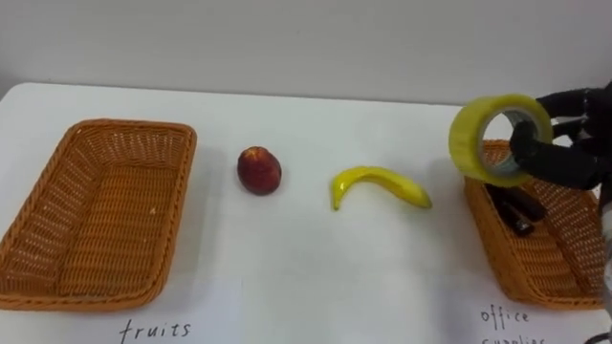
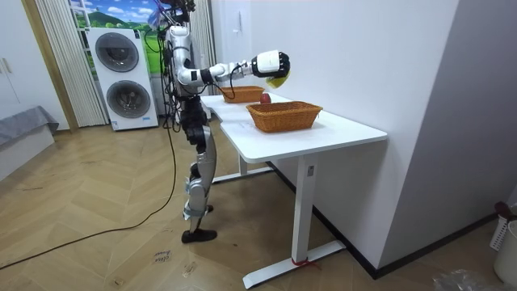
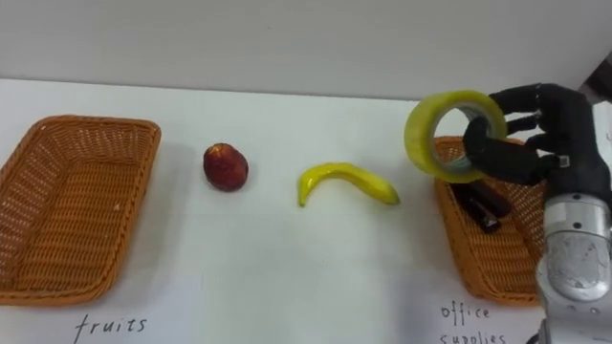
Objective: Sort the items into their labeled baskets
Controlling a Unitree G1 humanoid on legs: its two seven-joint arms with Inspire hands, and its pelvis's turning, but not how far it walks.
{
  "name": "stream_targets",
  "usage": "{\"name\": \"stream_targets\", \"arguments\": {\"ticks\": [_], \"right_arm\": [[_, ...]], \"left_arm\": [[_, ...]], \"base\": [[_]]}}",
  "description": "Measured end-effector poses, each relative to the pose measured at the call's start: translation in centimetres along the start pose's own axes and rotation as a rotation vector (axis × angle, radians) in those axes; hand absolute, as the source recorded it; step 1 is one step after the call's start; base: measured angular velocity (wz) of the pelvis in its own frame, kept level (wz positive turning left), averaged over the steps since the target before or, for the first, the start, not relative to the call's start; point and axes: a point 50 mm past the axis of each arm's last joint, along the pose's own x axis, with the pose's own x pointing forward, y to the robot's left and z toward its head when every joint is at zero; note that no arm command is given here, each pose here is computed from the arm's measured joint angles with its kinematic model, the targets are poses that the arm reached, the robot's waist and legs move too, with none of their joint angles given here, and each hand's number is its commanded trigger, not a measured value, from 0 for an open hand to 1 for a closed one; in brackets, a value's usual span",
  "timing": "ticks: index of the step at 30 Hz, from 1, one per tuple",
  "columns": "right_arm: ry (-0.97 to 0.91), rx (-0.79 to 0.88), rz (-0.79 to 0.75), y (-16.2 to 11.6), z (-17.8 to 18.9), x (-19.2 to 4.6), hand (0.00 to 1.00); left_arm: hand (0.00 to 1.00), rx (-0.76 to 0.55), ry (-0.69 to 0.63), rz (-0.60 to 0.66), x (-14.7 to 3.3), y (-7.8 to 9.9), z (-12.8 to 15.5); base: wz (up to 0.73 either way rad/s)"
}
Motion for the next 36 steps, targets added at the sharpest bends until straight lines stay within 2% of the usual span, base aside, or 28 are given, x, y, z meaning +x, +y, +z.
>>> {"name": "stream_targets", "arguments": {"ticks": [5, 25, 26, 27, 28, 29, 36], "right_arm": [[0.033, 0.005, -0.077, -1.5, -0.8, 0.3, 1.00], [0.053, -0.001, -0.096, -1.6, -1.1, 0.1, 1.00], [0.054, -0.002, -0.096, -1.6, -1.1, 0.1, 0.67], [0.054, -0.002, -0.096, -1.6, -1.1, 0.1, 0.39], [0.054, -0.002, -0.096, -1.6, -1.1, 0.1, 0.15], [0.057, -0.002, -0.093, -1.6, -1.2, 0.1, 0.00], [0.075, -0.005, -0.076, -1.5, -1.3, 0.1, 0.00]], "left_arm": [[0.00, 0.002, 0.005, -0.001, 0.0, 0.0, -0.1], [0.00, 0.002, -0.008, 0.006, 0.3, 0.6, 0.9], [0.00, 0.002, -0.007, 0.001, 0.3, 0.6, 0.9], [0.00, 0.003, -0.006, 0.001, 0.3, 0.6, 0.9], [0.00, 0.002, -0.007, 0.002, 0.3, 0.6, 1.0], [0.00, 0.000, -0.011, 0.003, 0.3, 0.6, 1.1], [0.00, -0.002, -0.018, 0.005, 0.3, 0.7, 1.2]], "base": [[-0.05], [-0.03], [0.00], [0.00], [0.00], [0.00], [0.00]]}}
